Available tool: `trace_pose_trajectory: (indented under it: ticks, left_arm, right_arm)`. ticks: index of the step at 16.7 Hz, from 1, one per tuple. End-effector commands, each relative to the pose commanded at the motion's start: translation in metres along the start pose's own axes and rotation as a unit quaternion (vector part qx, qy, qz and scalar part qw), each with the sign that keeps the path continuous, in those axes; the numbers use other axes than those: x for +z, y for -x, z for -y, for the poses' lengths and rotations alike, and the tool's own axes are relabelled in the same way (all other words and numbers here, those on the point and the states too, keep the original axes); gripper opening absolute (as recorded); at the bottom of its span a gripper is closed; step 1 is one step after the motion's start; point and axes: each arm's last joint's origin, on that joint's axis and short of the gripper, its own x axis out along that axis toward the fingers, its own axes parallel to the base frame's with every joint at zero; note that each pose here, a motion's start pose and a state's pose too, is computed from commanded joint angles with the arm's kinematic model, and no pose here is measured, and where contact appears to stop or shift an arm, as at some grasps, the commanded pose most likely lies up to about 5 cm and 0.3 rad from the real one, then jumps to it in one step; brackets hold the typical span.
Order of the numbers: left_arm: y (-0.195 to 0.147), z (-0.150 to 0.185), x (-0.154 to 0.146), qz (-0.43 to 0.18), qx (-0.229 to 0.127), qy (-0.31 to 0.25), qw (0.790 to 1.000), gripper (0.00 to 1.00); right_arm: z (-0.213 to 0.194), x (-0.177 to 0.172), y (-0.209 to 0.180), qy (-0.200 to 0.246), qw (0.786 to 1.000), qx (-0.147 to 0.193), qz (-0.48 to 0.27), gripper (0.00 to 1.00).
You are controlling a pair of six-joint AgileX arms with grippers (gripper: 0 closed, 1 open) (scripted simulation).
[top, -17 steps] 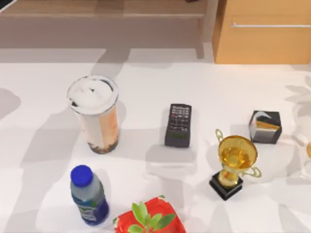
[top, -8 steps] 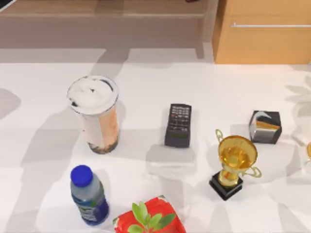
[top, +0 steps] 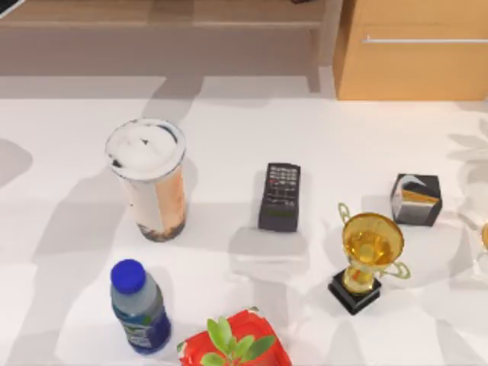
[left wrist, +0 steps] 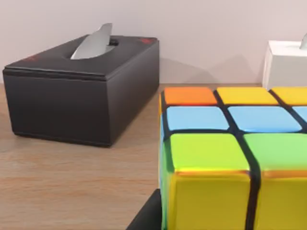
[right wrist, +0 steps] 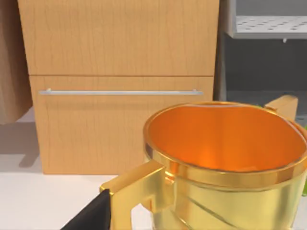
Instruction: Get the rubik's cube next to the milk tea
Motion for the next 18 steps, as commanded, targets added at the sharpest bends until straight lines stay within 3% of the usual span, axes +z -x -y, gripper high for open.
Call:
trace_pose_trajectory:
  ticks: [7,13,18]
  left_arm:
    - [0.001,0.000,0.003,0.002,-0.001,0.001,1.000,0.00]
    - [-0.001,-0.034,0.024,0.022,0.039,0.020,0.999,0.00]
    - [0.000,-0.001,0.011,0.002,0.002,0.001,1.000,0.00]
  right_arm:
    - [0.000,0.000,0.000,0.000,1.000,0.000,0.000,1.00]
    - [0.000,0.000,0.000,0.000,1.000,0.000,0.000,1.00]
    - [0.000,0.000,0.000,0.000,1.000,0.000,0.000,1.00]
